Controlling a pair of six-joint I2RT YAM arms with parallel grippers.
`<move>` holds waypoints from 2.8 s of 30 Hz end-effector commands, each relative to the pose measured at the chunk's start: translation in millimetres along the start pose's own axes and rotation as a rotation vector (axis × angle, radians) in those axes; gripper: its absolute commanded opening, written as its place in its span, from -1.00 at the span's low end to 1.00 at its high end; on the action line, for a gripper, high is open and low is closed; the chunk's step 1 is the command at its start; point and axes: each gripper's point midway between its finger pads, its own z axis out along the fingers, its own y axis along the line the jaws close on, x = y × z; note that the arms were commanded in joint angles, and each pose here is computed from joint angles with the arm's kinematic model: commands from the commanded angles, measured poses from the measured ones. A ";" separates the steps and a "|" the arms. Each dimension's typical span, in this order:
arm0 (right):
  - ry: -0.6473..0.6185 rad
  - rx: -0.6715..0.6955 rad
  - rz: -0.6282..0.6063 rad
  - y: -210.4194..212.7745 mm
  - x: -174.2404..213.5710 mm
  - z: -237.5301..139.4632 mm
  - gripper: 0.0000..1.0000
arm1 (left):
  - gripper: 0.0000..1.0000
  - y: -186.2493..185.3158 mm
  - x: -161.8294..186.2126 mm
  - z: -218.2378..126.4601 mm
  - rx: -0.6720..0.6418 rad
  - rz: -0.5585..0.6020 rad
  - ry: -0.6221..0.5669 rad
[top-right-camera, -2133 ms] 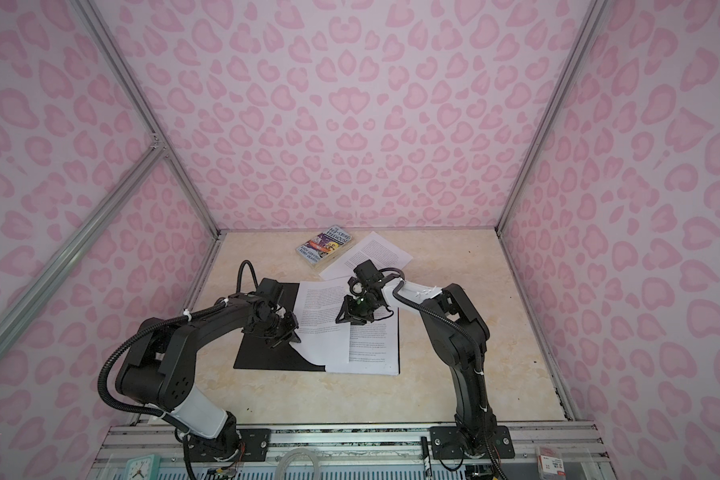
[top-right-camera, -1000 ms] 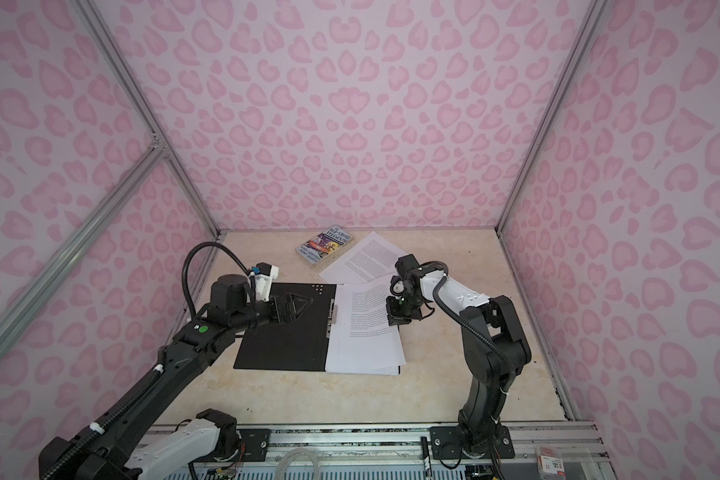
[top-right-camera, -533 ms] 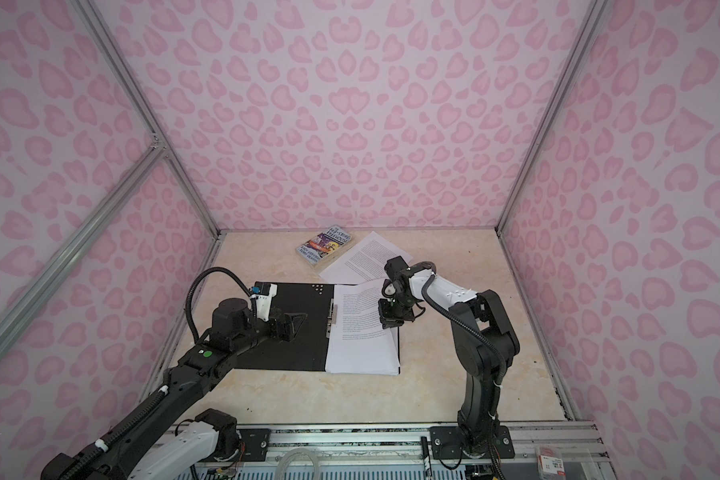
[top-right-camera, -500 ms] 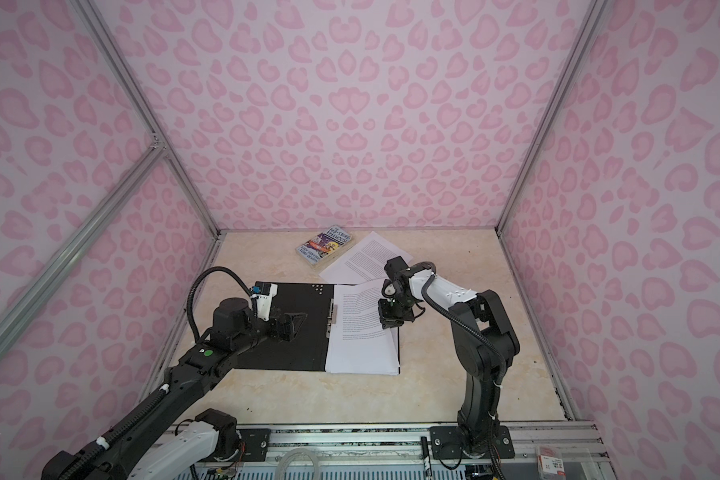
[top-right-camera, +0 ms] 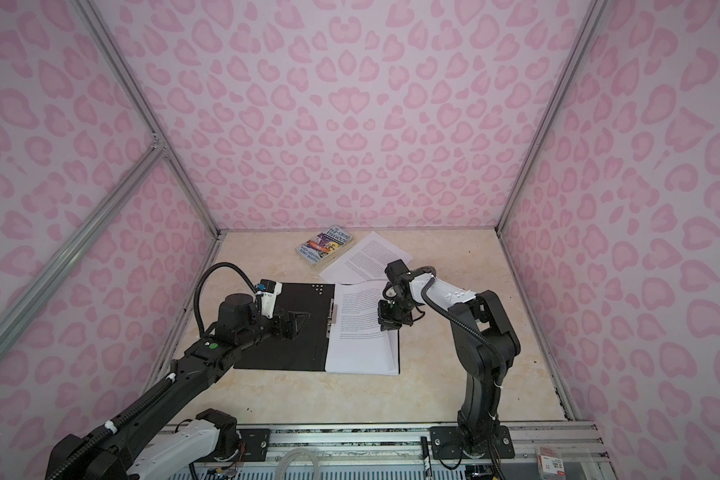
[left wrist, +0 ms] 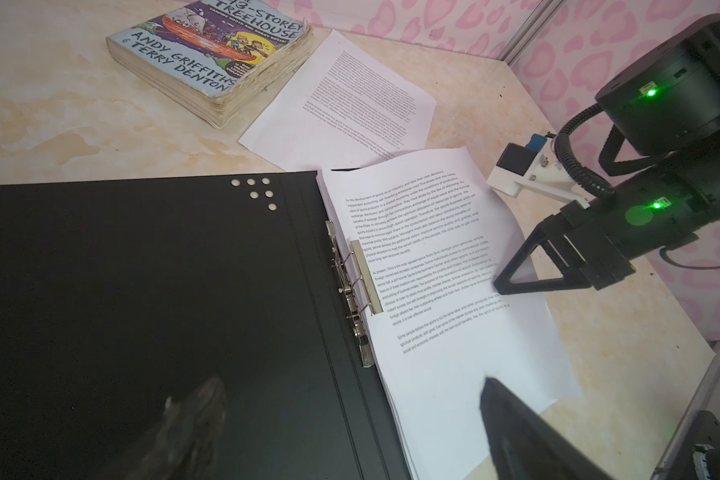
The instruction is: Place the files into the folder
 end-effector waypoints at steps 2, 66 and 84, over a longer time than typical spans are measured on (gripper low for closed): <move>0.002 -0.014 0.008 1.8 1.8 1.2 -1.00 | 0.94 -5.6 -10.2 0.5 0.024 0.022 -0.026; -0.264 -0.069 -0.068 59.6 -219.9 -2.6 0.44 | 0.94 3.2 -0.7 -3.2 -0.021 -0.099 -0.013; -0.215 0.097 0.187 -68.3 -210.1 -15.4 0.49 | 0.94 4.1 1.4 3.8 -0.020 -0.109 0.020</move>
